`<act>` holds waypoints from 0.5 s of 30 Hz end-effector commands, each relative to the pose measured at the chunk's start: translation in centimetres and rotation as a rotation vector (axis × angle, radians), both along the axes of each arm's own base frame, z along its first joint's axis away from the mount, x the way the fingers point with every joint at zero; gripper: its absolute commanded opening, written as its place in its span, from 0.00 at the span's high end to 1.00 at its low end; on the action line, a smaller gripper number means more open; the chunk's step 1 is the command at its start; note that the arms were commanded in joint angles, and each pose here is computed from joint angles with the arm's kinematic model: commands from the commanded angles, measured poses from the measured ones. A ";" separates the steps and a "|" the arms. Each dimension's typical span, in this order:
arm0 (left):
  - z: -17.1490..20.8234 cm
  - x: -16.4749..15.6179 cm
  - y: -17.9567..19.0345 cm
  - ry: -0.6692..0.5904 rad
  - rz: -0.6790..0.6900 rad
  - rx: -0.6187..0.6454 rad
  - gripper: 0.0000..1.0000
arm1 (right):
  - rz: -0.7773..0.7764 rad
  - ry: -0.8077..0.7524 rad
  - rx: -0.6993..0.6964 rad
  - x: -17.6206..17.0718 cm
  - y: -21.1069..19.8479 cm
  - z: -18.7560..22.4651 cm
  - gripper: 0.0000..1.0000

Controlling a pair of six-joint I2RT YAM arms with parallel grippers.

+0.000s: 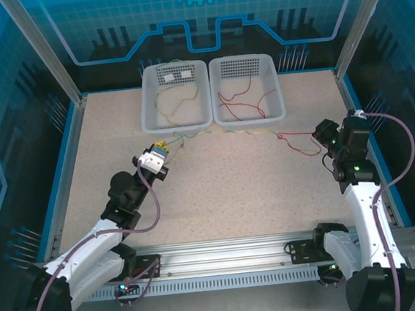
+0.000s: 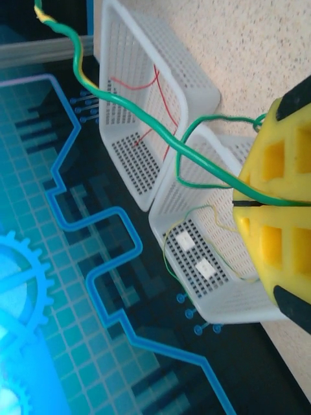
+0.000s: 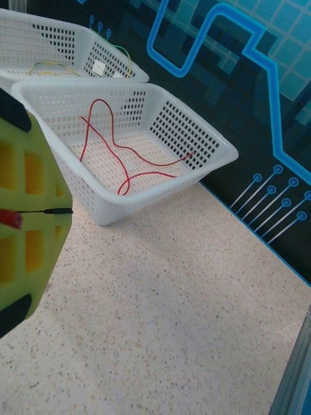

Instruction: Untangle the cables

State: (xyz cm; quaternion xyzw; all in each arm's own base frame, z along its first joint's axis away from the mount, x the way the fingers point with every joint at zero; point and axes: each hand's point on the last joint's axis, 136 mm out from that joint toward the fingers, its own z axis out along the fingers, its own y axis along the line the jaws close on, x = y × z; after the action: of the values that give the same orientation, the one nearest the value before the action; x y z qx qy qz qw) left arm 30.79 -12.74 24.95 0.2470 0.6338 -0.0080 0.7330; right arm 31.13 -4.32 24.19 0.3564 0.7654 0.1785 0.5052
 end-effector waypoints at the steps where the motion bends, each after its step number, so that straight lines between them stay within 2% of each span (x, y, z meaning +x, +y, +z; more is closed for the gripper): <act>1: 2.4 0.2 4.2 -0.092 0.176 -0.115 1.00 | -0.145 0.054 -0.025 -1.5 -3.2 -1.0 1.00; 5: 2.5 0.2 6.3 -0.113 0.255 -0.158 1.00 | -0.200 0.083 -0.006 -2.2 -4.4 -1.7 1.00; 15: 2.4 0.1 8.2 -0.133 0.323 -0.193 1.00 | -0.287 0.135 0.015 -3.6 -6.2 -2.9 1.00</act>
State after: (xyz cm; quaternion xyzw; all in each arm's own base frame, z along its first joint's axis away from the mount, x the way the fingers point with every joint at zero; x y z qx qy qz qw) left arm 31.42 -6.76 26.09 0.1256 0.6325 0.0480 0.7628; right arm 28.93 -8.78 22.17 0.4408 0.7485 0.1216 0.4803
